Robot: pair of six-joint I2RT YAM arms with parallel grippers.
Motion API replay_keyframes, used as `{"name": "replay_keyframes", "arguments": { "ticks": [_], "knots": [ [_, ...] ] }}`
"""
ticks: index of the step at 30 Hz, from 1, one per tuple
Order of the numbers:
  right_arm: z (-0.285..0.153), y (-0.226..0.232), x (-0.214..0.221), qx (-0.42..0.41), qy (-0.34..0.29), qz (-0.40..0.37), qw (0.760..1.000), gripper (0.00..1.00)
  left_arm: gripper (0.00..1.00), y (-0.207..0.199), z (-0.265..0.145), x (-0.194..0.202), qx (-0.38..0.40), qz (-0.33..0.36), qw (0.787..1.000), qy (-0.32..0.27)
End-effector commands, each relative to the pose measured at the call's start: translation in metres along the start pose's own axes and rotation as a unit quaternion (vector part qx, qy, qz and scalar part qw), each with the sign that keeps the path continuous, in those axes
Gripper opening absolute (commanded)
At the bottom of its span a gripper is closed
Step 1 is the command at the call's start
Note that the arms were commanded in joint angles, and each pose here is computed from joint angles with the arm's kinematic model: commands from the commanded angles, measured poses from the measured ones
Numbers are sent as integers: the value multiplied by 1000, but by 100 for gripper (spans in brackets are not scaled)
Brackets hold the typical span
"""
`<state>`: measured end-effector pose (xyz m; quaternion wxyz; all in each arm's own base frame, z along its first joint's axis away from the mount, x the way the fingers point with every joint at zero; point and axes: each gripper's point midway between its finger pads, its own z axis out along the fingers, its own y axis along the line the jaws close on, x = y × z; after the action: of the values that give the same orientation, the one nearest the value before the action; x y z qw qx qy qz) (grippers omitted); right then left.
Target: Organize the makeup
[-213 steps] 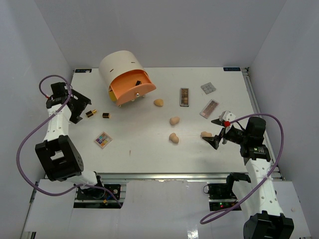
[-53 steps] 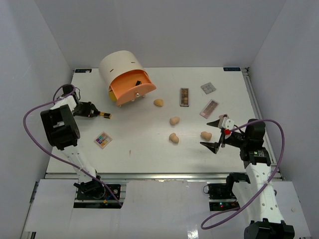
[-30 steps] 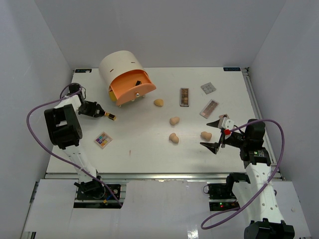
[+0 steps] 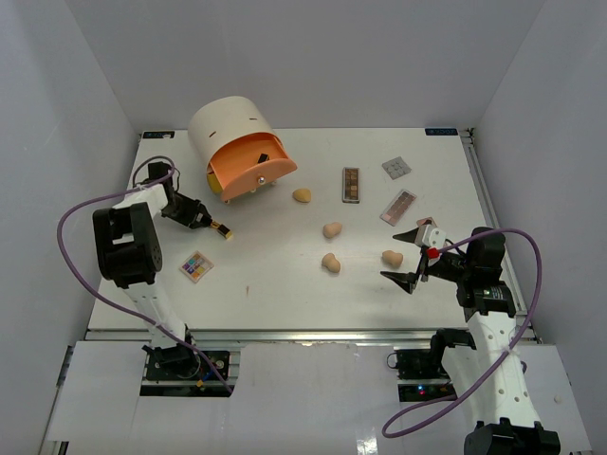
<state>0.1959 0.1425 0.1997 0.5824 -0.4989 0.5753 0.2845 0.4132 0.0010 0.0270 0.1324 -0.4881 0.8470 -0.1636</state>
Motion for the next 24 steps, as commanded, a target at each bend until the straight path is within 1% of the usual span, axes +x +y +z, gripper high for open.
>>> {"name": "replay_keyframes", "arguments": {
  "ticks": [1,9,12,15,19,22,23,24],
  "knots": [
    [1,3,-6,-11,-12,-13,1000,97,0,22,2,20,-42,45,998,0],
    [4,7,-6,-24,-15,-2,1000,98,0,24,7,47,-43,66,997,16],
    [10,4,-7,-26,-4,13,1000,99,0,28,4,51,-40,71,997,16],
    [25,15,-5,-49,17,10,999,99,0,37,3,56,-46,78,996,18],
    [47,24,6,-62,62,17,996,100,0,47,2,61,-52,81,995,20],
    [69,36,12,-76,101,5,992,100,0,52,0,65,-55,84,995,22],
    [81,48,8,-96,110,-11,989,100,0,52,-2,66,-54,84,995,22],
    [90,52,13,-97,130,-14,987,98,0,54,-2,68,-55,84,995,24]
  ]
}}
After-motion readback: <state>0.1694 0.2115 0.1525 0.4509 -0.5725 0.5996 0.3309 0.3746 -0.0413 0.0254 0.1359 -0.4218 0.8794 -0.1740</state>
